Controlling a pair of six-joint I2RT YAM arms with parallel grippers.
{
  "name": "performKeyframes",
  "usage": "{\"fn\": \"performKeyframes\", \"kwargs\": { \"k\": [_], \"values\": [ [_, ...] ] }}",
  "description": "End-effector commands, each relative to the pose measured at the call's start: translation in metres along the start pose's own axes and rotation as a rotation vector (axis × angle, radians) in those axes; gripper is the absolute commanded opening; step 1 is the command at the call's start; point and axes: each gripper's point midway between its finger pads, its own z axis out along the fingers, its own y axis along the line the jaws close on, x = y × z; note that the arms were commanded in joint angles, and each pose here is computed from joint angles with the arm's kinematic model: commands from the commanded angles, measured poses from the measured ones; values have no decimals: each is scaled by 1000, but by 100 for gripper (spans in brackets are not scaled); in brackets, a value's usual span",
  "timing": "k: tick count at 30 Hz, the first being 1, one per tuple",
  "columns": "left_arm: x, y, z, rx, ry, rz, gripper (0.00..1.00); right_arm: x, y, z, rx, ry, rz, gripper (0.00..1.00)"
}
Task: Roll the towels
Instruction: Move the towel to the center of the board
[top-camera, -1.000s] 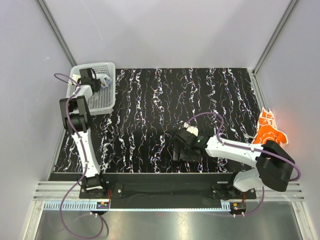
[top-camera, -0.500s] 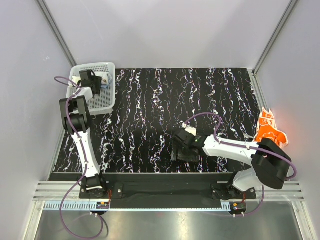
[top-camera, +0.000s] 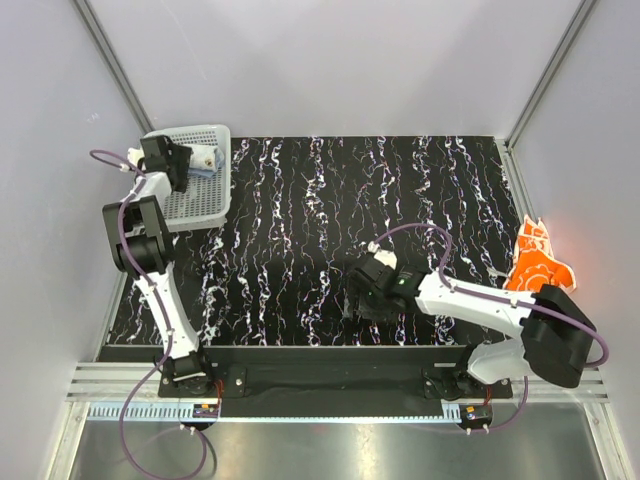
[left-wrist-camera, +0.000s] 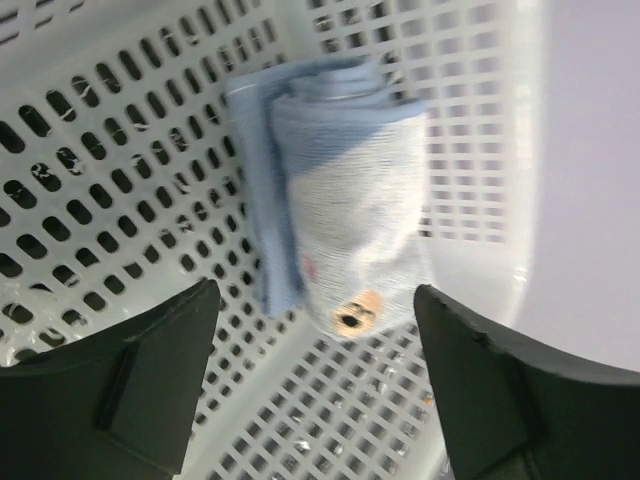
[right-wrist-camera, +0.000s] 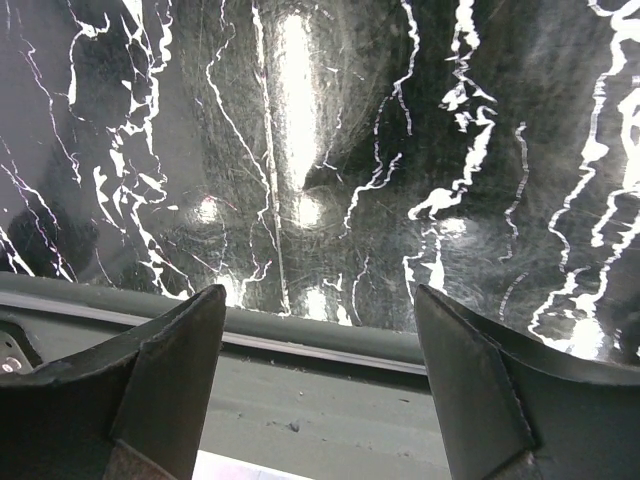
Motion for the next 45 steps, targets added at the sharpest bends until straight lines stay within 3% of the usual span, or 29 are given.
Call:
{"fn": "performKeyframes", "kwargs": {
  "k": [1,7,10,14,16,21,25,27,29,30,34,40,45],
  "values": [
    [-22,-54,-44,143,-6,49,92,-17,3,-17,-8,-70,17,84],
    [-31,-83,-95,196,-4,116,96,-51,-13,-42,81,-183,-7,89],
    [-23,-95,-141,231,11,171,98,-66,-32,-47,98,-159,37,89],
    [3,-104,-219,313,72,263,99,-117,-73,-57,110,-221,160,89],
    [33,-117,-253,380,128,361,99,-133,-90,-66,147,-241,191,90],
    [141,-108,-355,447,287,868,99,-169,-159,-71,238,-248,379,91],
    [194,-50,-390,392,447,1101,99,-176,-231,-75,376,-228,517,90],
    [217,5,-395,317,539,1180,99,-174,-265,-76,461,-215,582,90],
    [240,33,-413,372,622,1223,99,-175,-276,-76,482,-207,616,90],
    [247,70,-406,304,667,1257,99,-173,-282,-72,502,-193,632,90],
    [262,131,-413,268,748,1312,99,-175,-301,-67,555,-174,714,91],
    [250,174,-426,263,767,1363,99,-165,-340,-60,624,-147,822,90],
    [242,167,-438,323,744,1355,99,-146,-376,-72,757,-140,886,90]
  ]
}}
